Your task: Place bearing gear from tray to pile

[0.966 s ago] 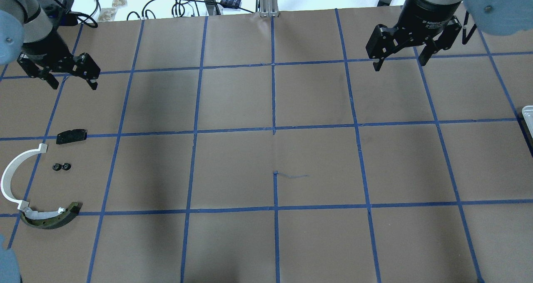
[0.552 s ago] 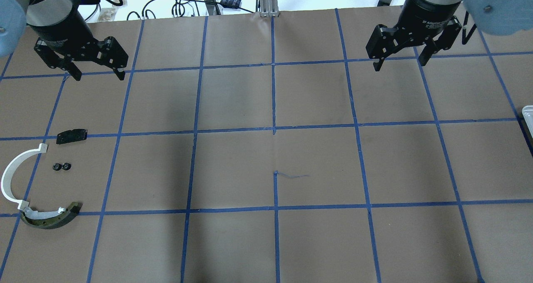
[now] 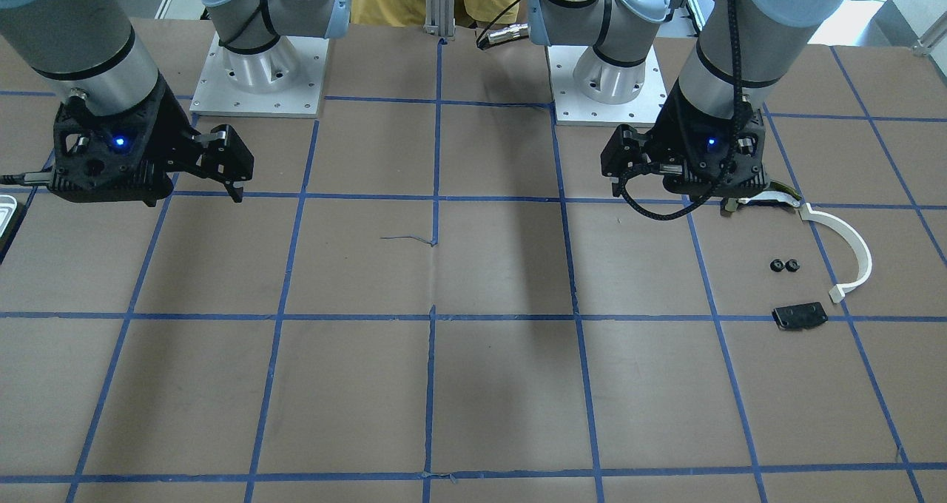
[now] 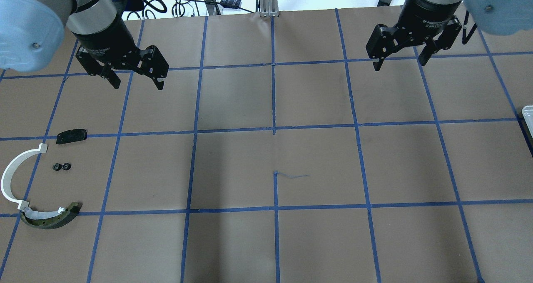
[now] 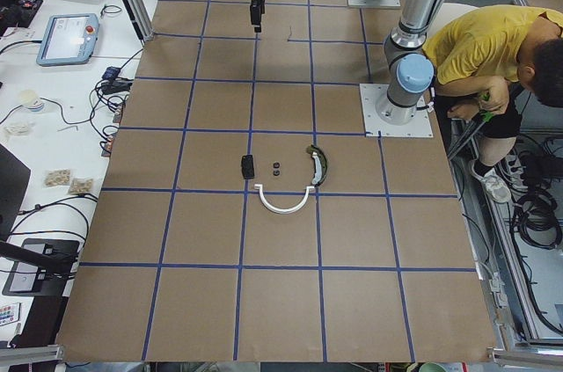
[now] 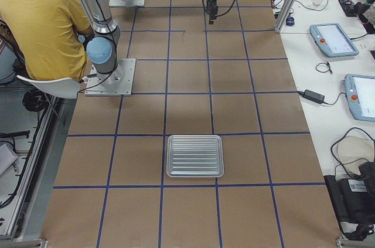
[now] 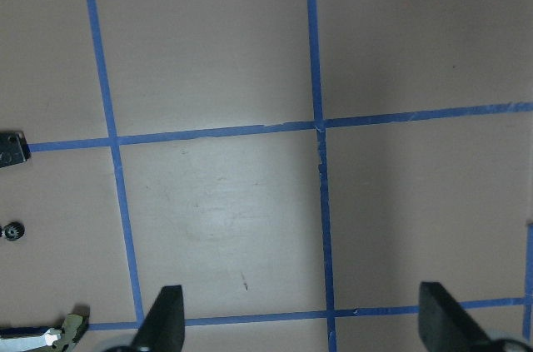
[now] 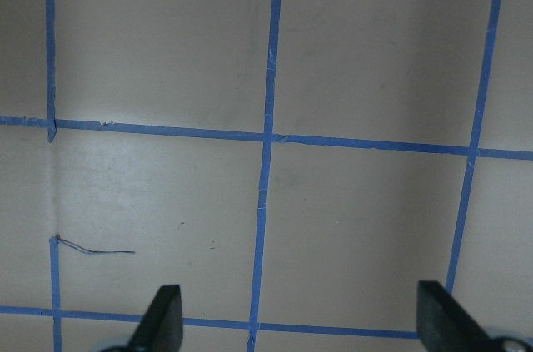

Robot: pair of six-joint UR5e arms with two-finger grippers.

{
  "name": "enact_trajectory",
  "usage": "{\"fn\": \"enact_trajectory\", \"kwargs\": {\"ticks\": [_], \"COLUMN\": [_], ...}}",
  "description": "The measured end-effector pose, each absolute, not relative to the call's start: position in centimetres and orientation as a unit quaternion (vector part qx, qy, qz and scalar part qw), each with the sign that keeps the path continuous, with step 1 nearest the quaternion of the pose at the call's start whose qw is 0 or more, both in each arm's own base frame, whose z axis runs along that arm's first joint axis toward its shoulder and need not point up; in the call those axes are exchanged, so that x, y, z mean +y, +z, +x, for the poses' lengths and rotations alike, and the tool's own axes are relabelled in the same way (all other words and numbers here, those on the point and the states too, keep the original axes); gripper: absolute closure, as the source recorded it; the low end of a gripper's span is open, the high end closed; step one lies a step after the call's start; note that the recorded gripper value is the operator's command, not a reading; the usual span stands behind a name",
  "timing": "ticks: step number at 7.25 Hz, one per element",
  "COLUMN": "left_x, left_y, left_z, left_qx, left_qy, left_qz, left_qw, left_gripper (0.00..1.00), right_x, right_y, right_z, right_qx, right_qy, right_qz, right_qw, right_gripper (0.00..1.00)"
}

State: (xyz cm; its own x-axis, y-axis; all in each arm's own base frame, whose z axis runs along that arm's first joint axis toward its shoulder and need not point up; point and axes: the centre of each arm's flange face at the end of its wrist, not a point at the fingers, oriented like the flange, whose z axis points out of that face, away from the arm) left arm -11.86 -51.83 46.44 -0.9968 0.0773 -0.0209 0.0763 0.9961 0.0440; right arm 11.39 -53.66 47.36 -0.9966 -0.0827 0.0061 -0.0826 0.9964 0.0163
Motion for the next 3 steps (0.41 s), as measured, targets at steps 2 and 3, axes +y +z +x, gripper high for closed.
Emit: {"fn": "enact_trajectory", "kwargs": {"ticks": [2, 3], "left_x": [-50.97, -50.69], "left_y": [46.78, 46.98], "left_z": [-12.19, -12.09], "left_qx": [0.999, 0.999], "left_qy": [0.024, 0.026], "left_qz": [0.037, 0.036], "left_qw": [-0.001, -0.003], "left_gripper": [0.00, 0.00], "right_x": [-53.65, -53.66], "right_y": [47.40, 47.41], "right_z": [11.40, 11.40], "right_qx": [-0.999, -0.999], "right_qy": [-0.007, -0.007], "right_qz": [0.041, 0.041], "right_qw": [0.003, 0.003], "right_gripper": [0.00, 0.00]}}
